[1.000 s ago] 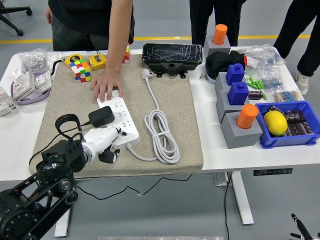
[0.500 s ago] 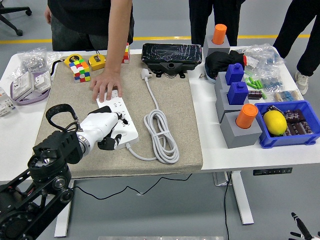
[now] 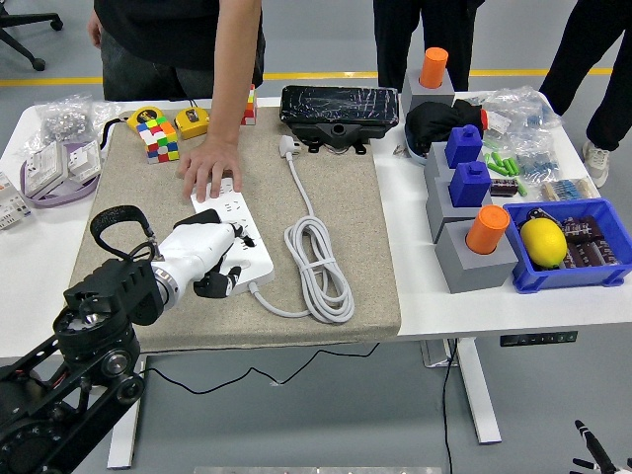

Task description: Pick up the plug,place it near the board,insert it into the board,press the button

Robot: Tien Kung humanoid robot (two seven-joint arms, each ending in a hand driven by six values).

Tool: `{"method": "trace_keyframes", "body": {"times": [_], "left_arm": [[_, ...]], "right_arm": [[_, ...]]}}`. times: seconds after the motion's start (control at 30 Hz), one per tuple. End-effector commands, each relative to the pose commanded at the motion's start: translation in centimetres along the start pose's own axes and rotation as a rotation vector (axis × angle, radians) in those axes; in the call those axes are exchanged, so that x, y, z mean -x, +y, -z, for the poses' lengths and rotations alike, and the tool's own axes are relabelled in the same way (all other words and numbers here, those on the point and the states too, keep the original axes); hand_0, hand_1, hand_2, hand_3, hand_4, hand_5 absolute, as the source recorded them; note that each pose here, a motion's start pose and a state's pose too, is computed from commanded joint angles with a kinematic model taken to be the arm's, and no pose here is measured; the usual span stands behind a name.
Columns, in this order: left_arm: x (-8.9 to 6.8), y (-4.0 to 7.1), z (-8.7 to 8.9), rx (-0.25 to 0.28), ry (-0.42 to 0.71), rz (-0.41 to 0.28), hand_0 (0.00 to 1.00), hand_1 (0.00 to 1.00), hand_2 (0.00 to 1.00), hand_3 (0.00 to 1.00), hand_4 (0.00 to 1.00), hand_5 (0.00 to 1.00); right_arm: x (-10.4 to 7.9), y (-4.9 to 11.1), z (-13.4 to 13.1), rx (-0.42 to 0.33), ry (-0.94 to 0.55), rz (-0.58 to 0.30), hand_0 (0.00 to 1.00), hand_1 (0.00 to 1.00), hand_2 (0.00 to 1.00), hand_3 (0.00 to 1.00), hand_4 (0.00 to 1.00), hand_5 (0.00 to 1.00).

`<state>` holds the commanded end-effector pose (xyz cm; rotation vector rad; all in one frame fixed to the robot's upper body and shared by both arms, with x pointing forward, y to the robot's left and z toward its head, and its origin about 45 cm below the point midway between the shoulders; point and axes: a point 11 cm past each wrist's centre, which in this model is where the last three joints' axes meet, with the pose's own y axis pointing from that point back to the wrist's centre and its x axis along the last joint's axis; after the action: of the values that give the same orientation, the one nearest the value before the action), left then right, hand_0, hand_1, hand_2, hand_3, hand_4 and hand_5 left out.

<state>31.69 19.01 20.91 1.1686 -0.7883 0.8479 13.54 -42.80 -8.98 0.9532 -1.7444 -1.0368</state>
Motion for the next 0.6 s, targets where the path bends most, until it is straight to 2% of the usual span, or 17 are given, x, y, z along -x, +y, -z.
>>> {"method": "trace_keyframes", "body": {"times": [0.13, 0.17, 0.33, 0.37, 0.6], "left_arm": [[0.0, 0.0, 0.0, 0.001, -0.001, 0.0, 0.195, 0.021, 0.121, 0.852, 0.51, 0.002], [0.1, 0.0, 0.0, -0.001, -0.001, 0.004, 0.195, 0.023, 0.123, 0.817, 0.522, 0.002], [0.8, -0.3, 0.4, -0.014, -0.002, 0.033, 0.195, 0.023, 0.123, 0.817, 0.522, 0.002], [1.1, -0.4, 0.6, -0.018, -0.002, 0.043, 0.195, 0.021, 0.121, 0.76, 0.509, 0.002], [2.1, -0.8, 1.3, -0.036, 0.003, 0.069, 0.196, 0.022, 0.121, 0.768, 0.508, 0.002]], "right_arm": [[0.0, 0.0, 0.0, -0.001, -0.001, 0.001, 0.78, 0.729, 0.712, 0.733, 0.998, 0.941], [0.0, 0.0, 0.0, -0.001, -0.001, 0.001, 0.779, 0.728, 0.712, 0.733, 0.998, 0.941], [0.0, 0.0, 0.0, 0.0, 0.0, -0.001, 0.779, 0.728, 0.712, 0.733, 0.998, 0.941], [0.0, 0.0, -0.1, 0.001, 0.001, -0.001, 0.781, 0.728, 0.712, 0.733, 0.998, 0.941], [-0.1, 0.0, -0.3, 0.006, 0.004, -0.002, 0.78, 0.728, 0.712, 0.733, 0.998, 0.941]]}}
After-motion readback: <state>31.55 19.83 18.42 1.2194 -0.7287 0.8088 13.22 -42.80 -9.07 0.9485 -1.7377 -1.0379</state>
